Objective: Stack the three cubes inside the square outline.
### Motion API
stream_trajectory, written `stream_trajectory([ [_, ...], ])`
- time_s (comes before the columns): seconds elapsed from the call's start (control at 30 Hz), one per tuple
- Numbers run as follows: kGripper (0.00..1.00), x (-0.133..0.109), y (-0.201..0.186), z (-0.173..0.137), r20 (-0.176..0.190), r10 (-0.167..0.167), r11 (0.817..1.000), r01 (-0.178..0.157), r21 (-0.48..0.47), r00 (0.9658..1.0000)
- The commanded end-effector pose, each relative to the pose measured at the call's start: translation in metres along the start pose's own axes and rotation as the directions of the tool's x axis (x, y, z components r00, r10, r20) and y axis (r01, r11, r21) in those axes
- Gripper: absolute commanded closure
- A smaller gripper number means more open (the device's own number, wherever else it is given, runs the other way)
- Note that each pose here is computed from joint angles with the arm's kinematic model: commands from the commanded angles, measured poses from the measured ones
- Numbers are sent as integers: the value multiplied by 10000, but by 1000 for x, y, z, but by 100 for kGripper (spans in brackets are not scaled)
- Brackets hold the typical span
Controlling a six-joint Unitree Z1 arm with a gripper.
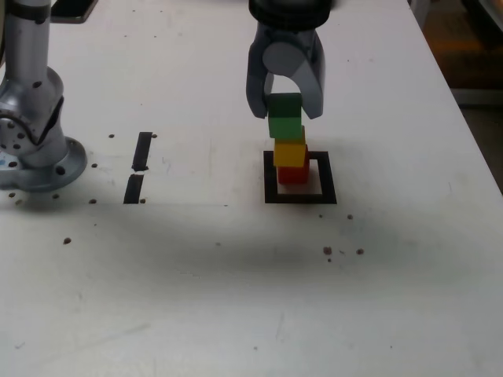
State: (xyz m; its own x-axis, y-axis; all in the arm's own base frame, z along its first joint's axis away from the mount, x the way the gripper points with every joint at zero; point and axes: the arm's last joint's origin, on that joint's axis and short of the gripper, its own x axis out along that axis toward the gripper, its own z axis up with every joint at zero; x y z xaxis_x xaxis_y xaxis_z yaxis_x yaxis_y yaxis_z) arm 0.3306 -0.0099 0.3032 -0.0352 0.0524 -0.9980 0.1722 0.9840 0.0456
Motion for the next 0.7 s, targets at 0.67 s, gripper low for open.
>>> stream_trajectory([
  [0.67,27,14,7,7,126,273,9996,-273,-20,9995],
])
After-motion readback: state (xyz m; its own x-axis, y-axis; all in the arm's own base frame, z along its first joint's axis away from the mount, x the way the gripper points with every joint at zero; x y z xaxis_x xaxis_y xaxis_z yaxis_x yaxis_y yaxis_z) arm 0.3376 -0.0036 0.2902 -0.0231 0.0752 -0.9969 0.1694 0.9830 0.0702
